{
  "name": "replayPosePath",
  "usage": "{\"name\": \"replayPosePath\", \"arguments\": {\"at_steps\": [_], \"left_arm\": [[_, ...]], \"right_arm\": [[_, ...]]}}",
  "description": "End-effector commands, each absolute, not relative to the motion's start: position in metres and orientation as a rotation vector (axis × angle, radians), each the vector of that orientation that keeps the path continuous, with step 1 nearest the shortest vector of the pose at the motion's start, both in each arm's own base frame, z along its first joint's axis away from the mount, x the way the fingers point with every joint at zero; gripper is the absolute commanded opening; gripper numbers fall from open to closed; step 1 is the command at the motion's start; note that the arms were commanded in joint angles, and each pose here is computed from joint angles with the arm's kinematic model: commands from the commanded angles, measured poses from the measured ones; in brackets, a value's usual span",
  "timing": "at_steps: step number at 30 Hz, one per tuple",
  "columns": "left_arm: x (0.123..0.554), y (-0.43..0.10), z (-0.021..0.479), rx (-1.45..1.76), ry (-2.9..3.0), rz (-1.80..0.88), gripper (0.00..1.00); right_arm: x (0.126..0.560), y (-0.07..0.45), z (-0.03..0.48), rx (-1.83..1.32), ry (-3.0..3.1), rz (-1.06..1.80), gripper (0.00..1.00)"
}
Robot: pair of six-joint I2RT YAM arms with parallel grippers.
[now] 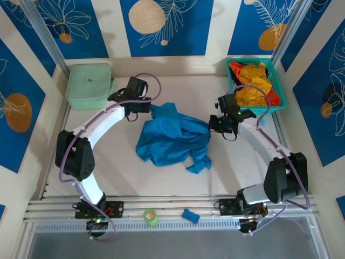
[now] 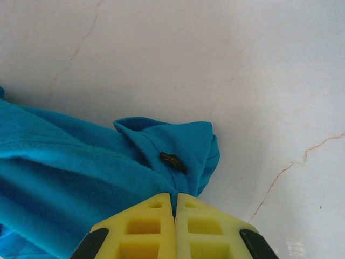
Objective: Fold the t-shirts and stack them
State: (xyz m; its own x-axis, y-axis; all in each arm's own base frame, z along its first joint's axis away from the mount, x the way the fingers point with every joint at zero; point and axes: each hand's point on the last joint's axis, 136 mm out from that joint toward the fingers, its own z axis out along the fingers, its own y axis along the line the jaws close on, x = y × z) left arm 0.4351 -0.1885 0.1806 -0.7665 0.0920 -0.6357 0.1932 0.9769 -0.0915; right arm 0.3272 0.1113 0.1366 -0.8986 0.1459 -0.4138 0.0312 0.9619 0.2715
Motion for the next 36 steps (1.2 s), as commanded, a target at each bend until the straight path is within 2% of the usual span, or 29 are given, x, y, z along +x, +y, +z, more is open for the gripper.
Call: {"name": "replayPosePath", "arguments": {"at_steps": [1,8,20,25,30,36], "left_arm": [[0.464,-0.204,0.204,0.213,2.333,-0.330,0.00],[0.483,-0.232,0.249,0.290,2.159,-0.418,0.00],[0.479,-0.208,0.295,0.248,2.020,-0.295,0.00],[0.469,-0.191,0.307,0.252,1.999,-0.205,0.00],[0.463,-0.179,0.323,0.249,1.977,-0.145,0.00],[0.439,-0.188,0.351,0.309,1.952,-0.257,0.00]], "right_arm": [[0.317,0.102,0.125,0.181,2.706,0.314,0.00],[0.333,0.094,0.134,0.198,2.633,0.257,0.00],[0.436,0.092,0.245,0.093,2.304,0.244,0.00],[0.463,0.101,0.268,0.015,2.262,0.267,0.00],[0.467,0.114,0.271,-0.039,2.268,0.329,0.00],[0.437,0.124,0.264,-0.053,2.280,0.380,0.00]]}}
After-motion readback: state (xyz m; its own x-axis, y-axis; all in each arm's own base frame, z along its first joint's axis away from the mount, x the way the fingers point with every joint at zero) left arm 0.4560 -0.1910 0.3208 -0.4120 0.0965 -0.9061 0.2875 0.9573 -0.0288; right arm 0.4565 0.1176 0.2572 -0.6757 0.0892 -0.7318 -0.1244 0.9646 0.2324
